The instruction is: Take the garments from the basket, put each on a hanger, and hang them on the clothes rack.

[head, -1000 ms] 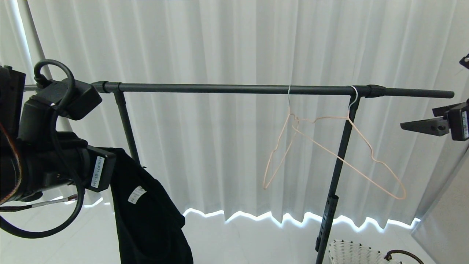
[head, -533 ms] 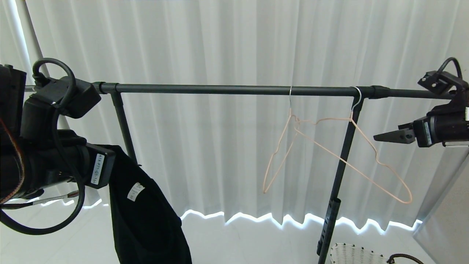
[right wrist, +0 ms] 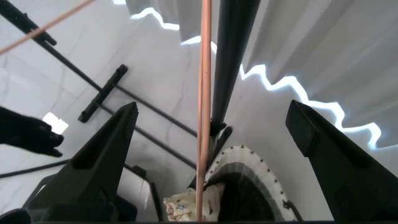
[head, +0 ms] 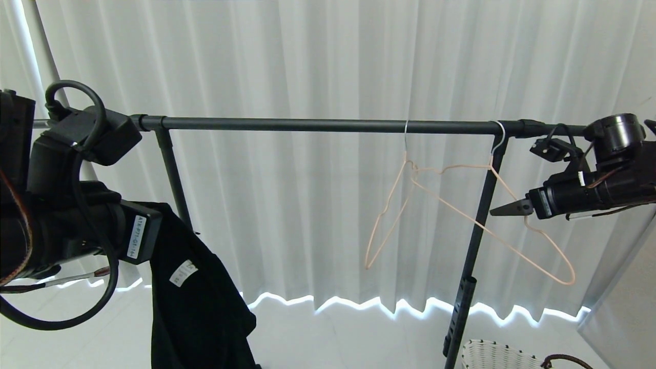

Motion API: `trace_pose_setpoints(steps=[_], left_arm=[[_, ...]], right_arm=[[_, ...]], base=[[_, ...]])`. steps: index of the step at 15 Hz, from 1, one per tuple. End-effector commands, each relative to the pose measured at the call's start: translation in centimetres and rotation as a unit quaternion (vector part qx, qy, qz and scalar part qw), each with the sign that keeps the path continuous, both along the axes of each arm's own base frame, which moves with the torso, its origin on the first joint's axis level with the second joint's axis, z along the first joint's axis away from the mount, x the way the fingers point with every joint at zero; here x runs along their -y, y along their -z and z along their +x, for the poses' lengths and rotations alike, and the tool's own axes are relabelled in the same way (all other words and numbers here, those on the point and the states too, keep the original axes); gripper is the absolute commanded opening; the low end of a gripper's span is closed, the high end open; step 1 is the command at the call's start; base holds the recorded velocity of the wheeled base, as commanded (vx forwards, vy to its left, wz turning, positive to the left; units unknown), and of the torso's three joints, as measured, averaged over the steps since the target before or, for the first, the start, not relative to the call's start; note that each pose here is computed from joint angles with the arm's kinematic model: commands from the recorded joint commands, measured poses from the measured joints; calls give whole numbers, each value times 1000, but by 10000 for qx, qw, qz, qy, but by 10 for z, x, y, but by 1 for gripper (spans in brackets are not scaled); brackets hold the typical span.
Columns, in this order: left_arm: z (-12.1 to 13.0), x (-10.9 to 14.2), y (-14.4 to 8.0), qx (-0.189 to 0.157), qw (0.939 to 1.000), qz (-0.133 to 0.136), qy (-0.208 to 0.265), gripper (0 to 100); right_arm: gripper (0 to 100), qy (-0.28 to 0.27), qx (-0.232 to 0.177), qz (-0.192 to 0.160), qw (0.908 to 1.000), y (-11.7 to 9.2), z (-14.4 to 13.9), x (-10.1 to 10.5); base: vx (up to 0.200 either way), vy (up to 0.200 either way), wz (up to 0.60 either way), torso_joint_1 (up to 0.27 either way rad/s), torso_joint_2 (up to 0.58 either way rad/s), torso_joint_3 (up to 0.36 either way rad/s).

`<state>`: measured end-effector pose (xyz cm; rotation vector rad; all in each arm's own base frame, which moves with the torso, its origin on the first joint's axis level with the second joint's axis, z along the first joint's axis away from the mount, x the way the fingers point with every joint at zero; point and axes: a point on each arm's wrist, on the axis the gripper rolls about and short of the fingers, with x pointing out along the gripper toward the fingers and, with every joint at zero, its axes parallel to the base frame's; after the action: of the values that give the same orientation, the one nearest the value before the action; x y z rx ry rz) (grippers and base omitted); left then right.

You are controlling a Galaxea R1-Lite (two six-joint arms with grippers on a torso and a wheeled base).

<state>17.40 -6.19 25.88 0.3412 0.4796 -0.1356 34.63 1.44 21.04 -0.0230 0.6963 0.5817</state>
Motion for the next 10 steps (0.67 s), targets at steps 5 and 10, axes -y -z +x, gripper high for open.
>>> trace_pose_setpoints(steps=[5,10], left_arm=[[1,1,2,-38,9999,103,67,0],[1,2,3,-53,9999,102,71,0]], right_arm=[[0,-64,-268,18,9996,18,8,-2],[0,-135,-273,57,9995,17,7,-4]], base=[[0,0,0,0,0,0],[0,0,0,0,0,0]])
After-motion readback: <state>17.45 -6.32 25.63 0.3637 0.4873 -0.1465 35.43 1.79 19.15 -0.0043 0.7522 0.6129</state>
